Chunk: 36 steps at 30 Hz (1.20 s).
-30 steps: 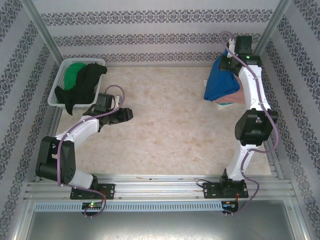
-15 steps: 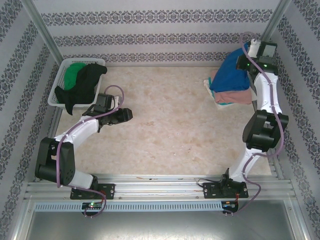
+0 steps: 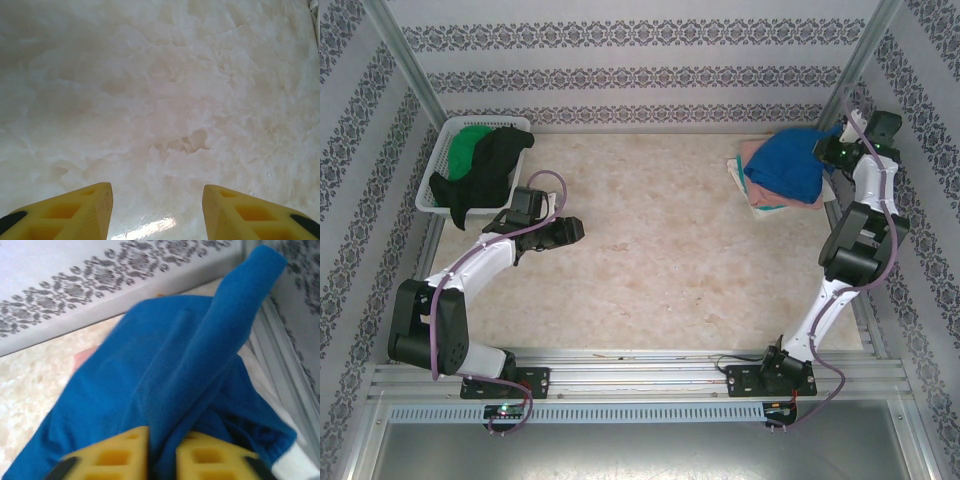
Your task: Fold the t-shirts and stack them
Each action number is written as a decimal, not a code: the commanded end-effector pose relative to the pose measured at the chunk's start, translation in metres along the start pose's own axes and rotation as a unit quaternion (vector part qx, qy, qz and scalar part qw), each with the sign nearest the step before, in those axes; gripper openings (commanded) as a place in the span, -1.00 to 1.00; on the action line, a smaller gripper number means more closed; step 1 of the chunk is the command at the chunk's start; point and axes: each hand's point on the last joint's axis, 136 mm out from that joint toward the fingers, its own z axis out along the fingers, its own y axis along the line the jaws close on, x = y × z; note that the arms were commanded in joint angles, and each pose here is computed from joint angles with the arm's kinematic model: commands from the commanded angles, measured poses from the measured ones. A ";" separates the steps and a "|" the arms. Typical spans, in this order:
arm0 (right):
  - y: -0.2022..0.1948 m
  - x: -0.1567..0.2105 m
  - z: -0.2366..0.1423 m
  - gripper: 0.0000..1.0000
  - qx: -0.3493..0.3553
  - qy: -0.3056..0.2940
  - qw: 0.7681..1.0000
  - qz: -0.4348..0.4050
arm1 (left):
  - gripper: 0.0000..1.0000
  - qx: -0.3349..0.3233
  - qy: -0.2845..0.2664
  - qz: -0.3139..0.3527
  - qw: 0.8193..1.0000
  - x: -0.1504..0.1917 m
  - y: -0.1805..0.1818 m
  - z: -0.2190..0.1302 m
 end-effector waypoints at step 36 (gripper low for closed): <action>0.109 0.093 0.045 0.04 0.239 0.170 0.923 -0.248 | 0.06 0.033 -0.025 0.029 0.999 -0.006 -0.011 -0.012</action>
